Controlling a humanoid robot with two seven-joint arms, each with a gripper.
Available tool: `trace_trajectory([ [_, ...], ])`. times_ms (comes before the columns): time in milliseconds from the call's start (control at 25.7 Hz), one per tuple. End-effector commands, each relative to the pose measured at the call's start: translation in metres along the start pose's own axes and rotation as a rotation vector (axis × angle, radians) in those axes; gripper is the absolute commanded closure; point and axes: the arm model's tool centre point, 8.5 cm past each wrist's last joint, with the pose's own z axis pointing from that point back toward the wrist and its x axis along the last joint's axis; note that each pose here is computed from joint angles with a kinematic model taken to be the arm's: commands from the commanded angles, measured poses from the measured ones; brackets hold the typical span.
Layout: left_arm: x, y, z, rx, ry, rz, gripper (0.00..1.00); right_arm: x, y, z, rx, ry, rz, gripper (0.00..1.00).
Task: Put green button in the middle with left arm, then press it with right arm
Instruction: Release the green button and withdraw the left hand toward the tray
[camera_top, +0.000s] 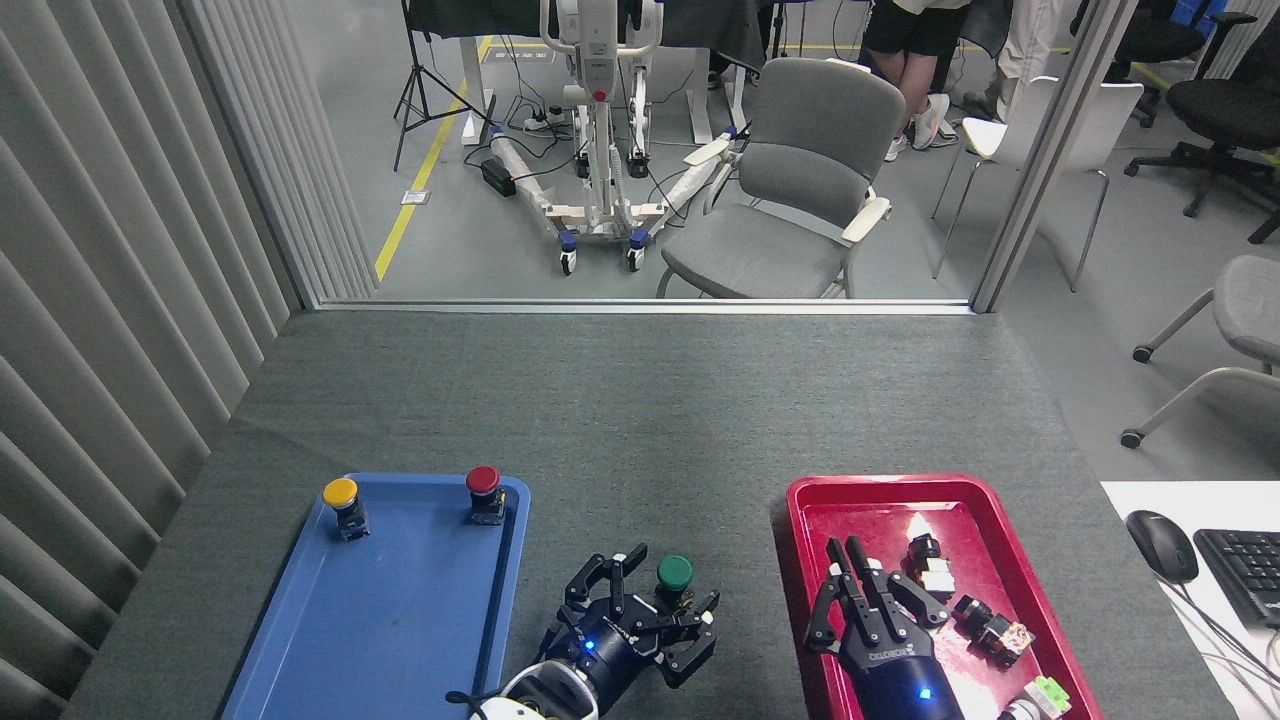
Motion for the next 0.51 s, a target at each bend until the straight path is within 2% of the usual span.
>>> trace_trajectory([
  [0, -0.013, 0.019, 0.021, 0.073, 0.034, -0.04, 0.0, 0.021, 0.003, -0.009, 0.0, -0.059, 0.035, 1.0],
  [78, -0.034, 0.031, 0.044, 0.12, 0.09, -0.067, 0.0, 0.032, 0.001, -0.018, -0.002, -0.092, 0.046, 1.0],
  [194, -0.057, 0.034, 0.084, 0.141, 0.233, -0.057, 0.0, 0.045, 0.002, -0.03, 0.005, -0.132, 0.047, 1.0],
  [350, -0.107, 0.018, 0.127, 0.101, 0.43, -0.045, 0.0, 0.072, 0.016, -0.058, 0.056, -0.199, 0.058, 1.0],
  [467, -0.114, 0.0, 0.151, 0.067, 0.491, -0.034, 0.0, 0.092, 0.022, -0.075, 0.084, -0.244, 0.074, 1.0],
])
